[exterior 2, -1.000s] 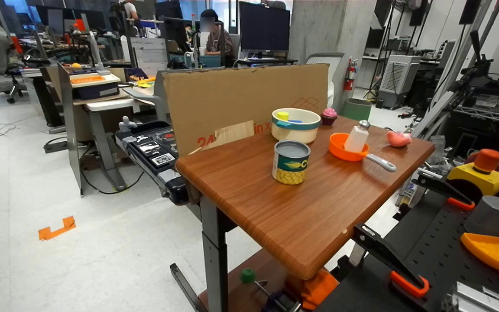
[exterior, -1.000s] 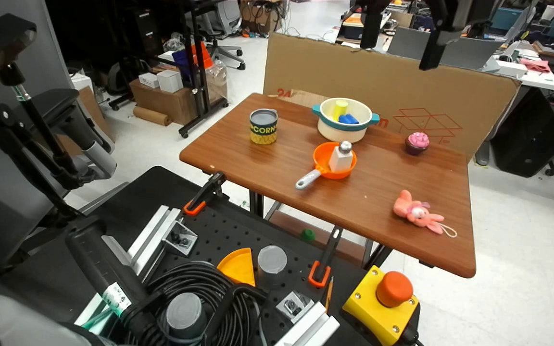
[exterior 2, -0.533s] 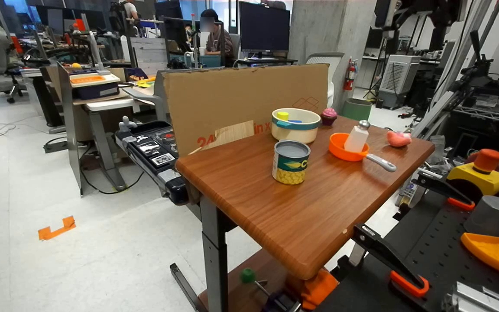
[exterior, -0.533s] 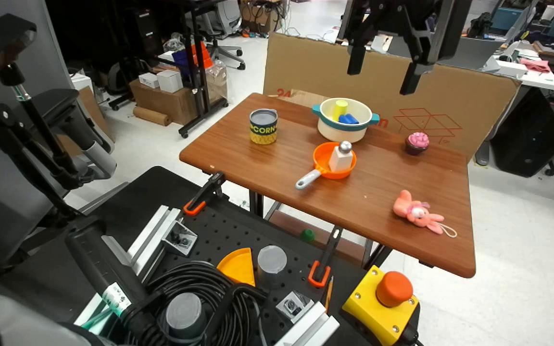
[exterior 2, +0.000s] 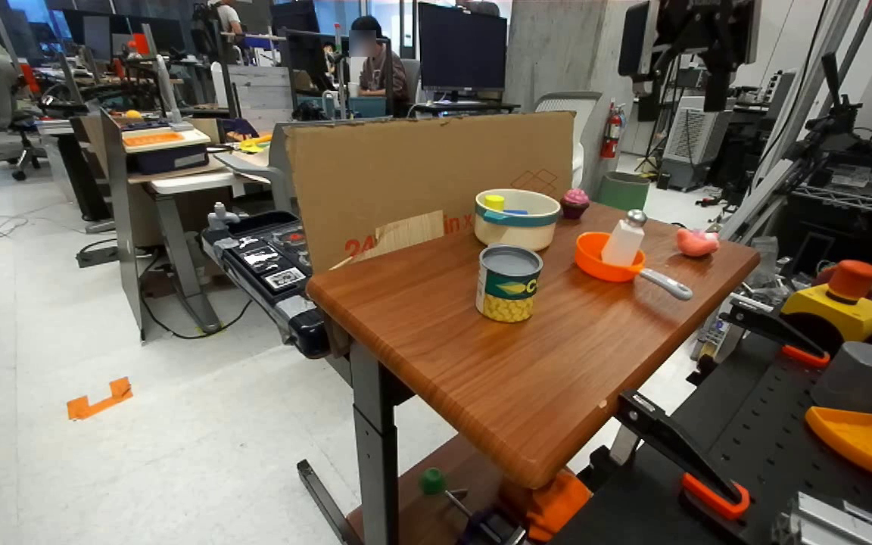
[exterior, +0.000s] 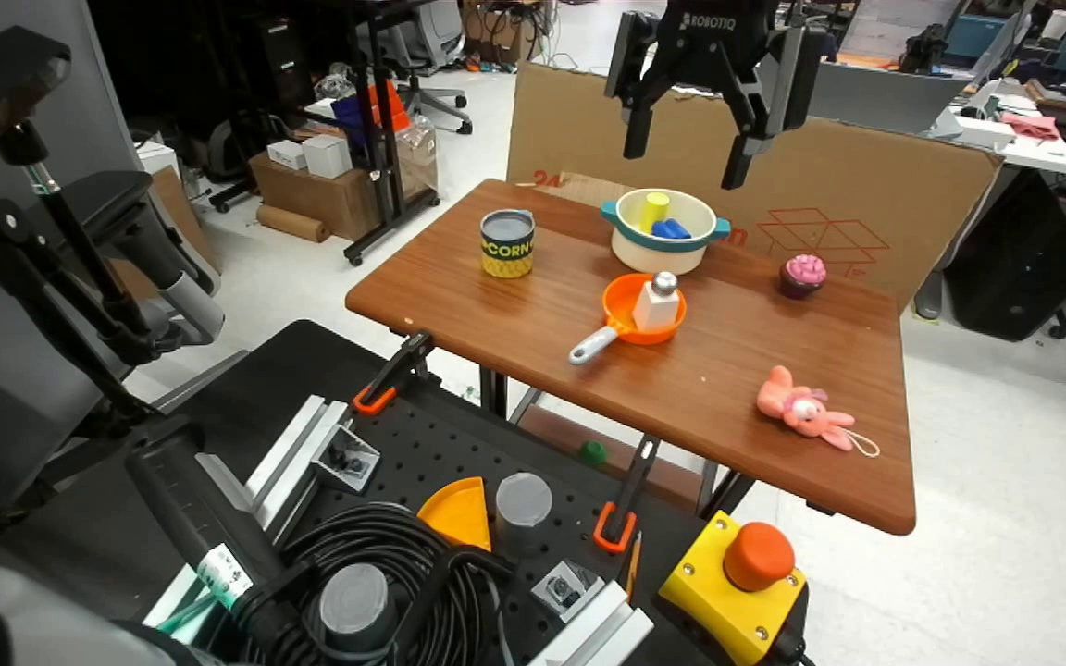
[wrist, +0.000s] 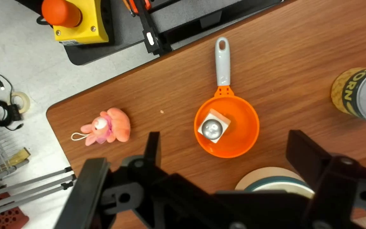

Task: Remove the shaker from the pot

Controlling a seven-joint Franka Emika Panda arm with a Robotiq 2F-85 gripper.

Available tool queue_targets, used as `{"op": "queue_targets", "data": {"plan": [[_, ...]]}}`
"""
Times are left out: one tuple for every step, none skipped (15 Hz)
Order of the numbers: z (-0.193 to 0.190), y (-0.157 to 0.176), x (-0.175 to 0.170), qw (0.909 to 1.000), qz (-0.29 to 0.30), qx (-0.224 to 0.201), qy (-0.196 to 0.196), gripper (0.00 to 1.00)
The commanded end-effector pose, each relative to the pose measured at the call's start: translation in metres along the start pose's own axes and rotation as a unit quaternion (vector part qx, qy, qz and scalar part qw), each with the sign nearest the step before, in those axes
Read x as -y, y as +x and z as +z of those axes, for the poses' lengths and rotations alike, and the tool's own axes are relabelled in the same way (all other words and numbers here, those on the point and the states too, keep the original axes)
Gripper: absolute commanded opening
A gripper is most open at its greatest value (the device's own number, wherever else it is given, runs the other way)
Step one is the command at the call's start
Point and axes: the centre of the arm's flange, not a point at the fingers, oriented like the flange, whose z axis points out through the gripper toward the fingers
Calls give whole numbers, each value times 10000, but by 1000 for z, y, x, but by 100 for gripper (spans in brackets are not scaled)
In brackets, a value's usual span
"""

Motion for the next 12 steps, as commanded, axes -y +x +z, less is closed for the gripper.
{"op": "queue_targets", "data": {"plan": [[1,11,3,9985,-546,-7,92,100],[2,11,2,9975,-687,17,150,100],[2,12,1,9963,-832,38,234,100],[3,13,-1,9951,-944,54,283,100],[3,13,-2,9940,-1039,64,341,100],[2,14,-5,9932,-1095,58,382,100],[1,15,-10,9926,-1137,46,432,100],[0,15,-13,9920,-1162,38,485,100],[-1,16,-18,9917,-1168,27,534,100],[-1,17,-22,9914,-1170,21,585,100],[-1,18,-25,9911,-1176,18,618,100],[-1,19,-27,9911,-1170,21,637,100]]}}
